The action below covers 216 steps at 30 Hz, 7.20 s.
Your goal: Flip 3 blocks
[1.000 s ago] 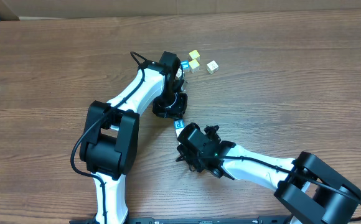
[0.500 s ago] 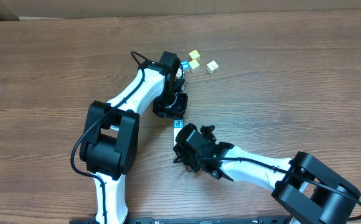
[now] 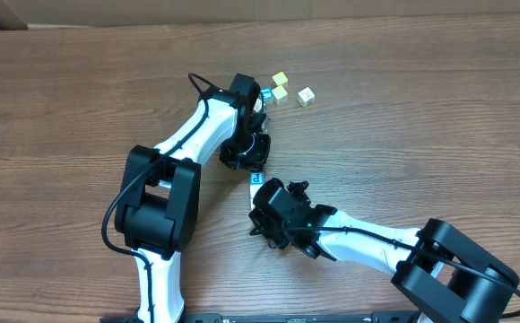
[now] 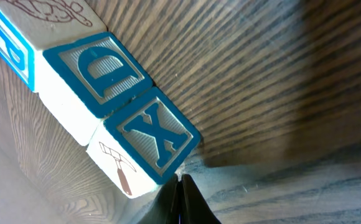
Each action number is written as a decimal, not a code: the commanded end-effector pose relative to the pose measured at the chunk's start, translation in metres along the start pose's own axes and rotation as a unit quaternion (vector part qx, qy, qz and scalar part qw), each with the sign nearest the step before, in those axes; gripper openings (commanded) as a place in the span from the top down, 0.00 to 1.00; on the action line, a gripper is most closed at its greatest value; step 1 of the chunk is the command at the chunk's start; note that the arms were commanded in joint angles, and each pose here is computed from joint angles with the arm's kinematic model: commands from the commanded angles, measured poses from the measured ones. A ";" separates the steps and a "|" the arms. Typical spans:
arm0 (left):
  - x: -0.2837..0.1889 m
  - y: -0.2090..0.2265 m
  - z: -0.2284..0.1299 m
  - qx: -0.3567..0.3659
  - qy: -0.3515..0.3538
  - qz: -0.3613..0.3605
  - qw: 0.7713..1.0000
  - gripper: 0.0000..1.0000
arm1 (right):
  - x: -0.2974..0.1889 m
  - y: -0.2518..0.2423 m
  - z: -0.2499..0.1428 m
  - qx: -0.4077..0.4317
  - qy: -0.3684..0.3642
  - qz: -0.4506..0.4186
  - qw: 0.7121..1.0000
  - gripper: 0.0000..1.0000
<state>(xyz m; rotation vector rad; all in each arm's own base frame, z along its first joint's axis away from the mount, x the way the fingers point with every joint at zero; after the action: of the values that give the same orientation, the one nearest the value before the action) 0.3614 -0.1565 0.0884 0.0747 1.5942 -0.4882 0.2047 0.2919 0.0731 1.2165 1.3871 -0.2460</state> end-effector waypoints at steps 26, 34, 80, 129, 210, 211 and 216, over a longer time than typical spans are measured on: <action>-0.091 0.084 0.024 -0.185 -0.086 0.055 0.977 0.96 | -0.100 0.064 0.042 -0.278 -0.014 0.014 0.961 0.96; -0.091 0.100 -0.004 -0.214 -0.022 0.053 0.975 0.96 | -0.119 0.050 0.109 -0.278 -0.009 -0.031 0.960 0.96; 0.005 0.030 -0.046 -0.076 0.081 -0.110 0.988 0.96 | -0.040 0.058 0.102 -0.384 0.007 -0.022 0.923 0.96; -0.124 0.027 -0.176 -0.201 -0.249 0.013 0.947 0.96 | -0.015 0.139 0.090 -0.483 0.014 -0.017 0.875 0.96; 0.025 -0.025 -0.146 -0.308 -0.117 -0.078 0.941 0.96 | 0.015 0.115 0.078 -0.497 0.087 -0.042 0.862 0.96; 0.025 -0.025 -0.146 -0.308 -0.117 -0.078 0.941 0.96 | 0.015 0.115 0.077 -0.497 0.090 -0.041 0.862 0.96; 0.025 -0.026 -0.146 -0.308 -0.117 -0.078 0.941 0.96 | 0.014 0.111 0.077 -0.494 0.094 -0.049 0.863 0.96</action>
<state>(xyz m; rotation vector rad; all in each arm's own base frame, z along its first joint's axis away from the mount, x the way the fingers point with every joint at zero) 0.2149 -0.1346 0.0744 -0.5648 1.4483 -0.1071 0.3424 0.2853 0.0940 0.3139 1.4316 0.4534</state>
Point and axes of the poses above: each gripper's point midway between its finger pads, its own x axis out along the fingers, its own y axis along the line the jaws close on, z = x × y, the point moved 8 cm from there along -x, back along the fingers, and after that the axes turned 11 degrees about x, right-handed, at the moved point
